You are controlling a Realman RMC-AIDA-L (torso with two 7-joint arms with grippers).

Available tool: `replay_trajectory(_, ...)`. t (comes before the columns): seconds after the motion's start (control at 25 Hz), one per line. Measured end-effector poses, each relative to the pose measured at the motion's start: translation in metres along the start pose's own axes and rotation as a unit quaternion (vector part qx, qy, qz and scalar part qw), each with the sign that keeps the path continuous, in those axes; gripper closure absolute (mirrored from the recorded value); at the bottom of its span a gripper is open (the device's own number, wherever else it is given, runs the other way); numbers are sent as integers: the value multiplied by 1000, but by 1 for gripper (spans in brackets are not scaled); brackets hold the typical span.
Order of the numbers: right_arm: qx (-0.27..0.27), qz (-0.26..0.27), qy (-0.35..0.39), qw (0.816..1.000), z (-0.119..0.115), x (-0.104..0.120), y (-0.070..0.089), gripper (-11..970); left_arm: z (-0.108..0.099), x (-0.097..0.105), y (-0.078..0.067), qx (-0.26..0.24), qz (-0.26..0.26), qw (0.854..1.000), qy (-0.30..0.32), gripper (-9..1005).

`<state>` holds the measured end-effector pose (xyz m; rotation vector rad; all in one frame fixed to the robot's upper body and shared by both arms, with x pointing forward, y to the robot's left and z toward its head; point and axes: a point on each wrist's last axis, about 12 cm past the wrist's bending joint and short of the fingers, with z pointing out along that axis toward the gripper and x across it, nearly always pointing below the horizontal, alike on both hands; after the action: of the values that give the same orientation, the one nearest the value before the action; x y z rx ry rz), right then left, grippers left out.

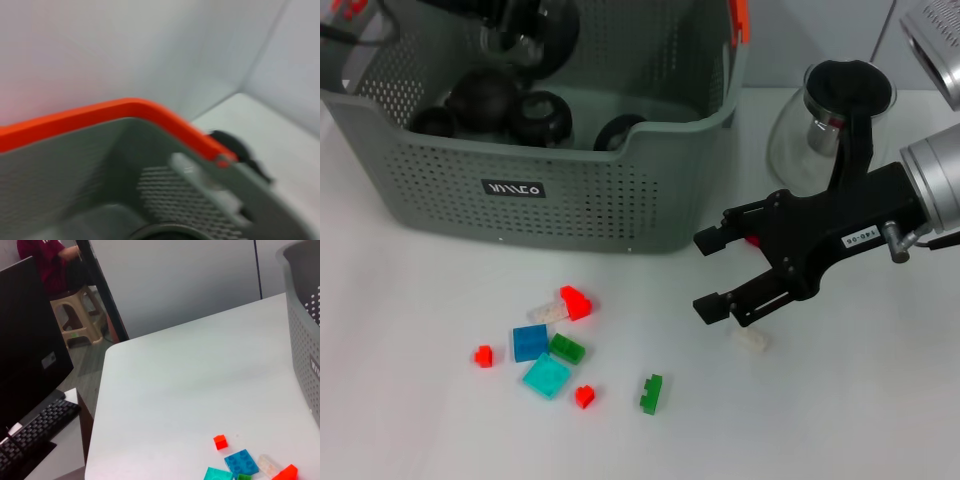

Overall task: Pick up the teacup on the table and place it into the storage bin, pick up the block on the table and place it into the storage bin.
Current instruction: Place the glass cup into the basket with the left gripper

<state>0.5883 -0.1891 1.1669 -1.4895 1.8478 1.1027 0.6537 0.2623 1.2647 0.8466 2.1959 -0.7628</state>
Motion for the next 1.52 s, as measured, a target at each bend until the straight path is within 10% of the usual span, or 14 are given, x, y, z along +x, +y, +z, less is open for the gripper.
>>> replay_trajectory(0.72, -4, -4, 5, 1000, 6, -2, 1, 15, 103, 19, 8, -171, 61, 979, 91, 935)
replay_trajectory(1.52, -4, -4, 4, 1000, 7, 1, 1, 16, 116, 28, -2, -169, 87, 974, 124, 930)
